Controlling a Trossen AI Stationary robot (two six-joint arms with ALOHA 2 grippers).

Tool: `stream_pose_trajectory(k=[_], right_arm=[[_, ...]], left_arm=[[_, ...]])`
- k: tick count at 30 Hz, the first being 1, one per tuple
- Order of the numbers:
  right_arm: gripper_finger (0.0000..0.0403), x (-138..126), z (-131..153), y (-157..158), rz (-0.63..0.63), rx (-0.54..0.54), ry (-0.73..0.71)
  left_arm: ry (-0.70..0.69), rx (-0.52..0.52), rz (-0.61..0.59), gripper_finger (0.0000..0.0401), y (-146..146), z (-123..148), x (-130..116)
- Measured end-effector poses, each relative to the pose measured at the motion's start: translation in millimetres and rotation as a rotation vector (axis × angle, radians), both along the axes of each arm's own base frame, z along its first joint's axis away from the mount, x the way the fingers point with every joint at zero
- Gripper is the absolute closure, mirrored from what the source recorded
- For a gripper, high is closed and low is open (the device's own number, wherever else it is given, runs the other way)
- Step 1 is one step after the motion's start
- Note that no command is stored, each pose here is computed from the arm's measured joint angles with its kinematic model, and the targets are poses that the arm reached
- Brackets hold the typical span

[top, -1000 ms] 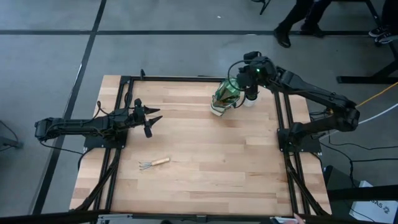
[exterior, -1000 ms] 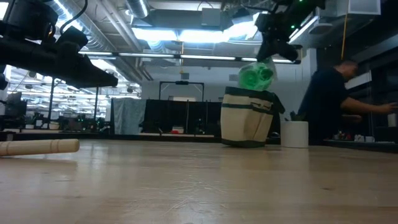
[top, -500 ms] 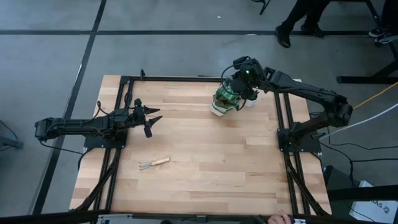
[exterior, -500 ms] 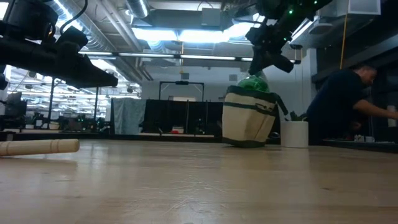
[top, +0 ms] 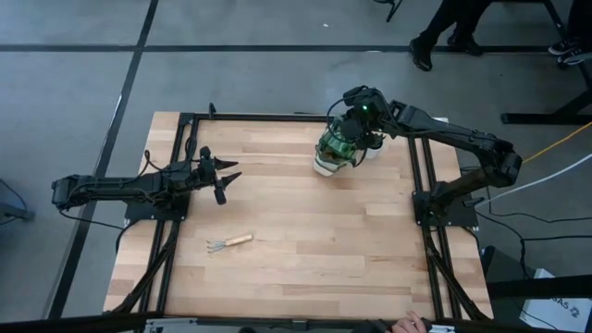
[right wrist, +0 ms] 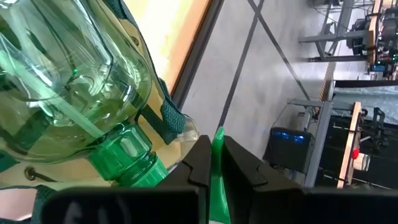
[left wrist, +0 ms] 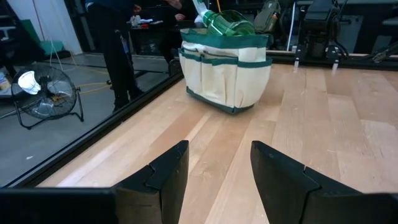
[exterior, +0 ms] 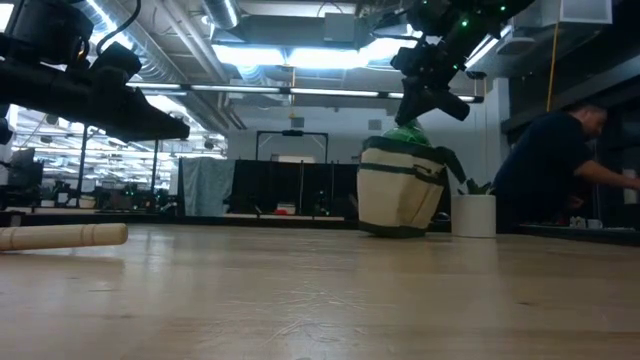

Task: Pick & Place Garden tools in Gardening bag
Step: Put the green spray bottle into the brown gardening bag

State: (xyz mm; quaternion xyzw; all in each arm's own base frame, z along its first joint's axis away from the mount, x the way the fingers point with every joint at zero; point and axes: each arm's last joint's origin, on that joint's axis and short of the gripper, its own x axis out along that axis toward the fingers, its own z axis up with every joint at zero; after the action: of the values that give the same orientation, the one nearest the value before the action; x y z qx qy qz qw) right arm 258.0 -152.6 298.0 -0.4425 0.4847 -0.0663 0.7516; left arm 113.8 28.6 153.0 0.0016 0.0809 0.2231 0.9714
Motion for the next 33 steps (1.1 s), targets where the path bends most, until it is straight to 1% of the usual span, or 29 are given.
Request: stream_pose_trajectory(k=[9,13,18,22,26,33], right_arm=[[0.0380,0,0,0,0.014,-0.011,0.011],[0.0380,5,-6,-1,0.009,-0.039,0.048],[0.0375,12,-12,2,0.032,-0.030,0.064],[0.0361,18,-12,6,0.048,-0.033,0.038],[0.0341,20,-9,7,0.030,-0.026,-0.012],[0.0297,20,-9,9,0.001,0.002,-0.035]], left_arm=[[0.000,0.000,0.000,0.0232,0,0,0],[-0.001,0.000,0.000,0.0232,0,0,0],[0.000,0.000,0.000,0.0232,0,0,0],[0.000,0.000,0.000,0.0232,0,0,0],[0.000,0.000,0.000,0.0232,0,0,0],[0.000,0.000,0.000,0.0232,0,0,0]])
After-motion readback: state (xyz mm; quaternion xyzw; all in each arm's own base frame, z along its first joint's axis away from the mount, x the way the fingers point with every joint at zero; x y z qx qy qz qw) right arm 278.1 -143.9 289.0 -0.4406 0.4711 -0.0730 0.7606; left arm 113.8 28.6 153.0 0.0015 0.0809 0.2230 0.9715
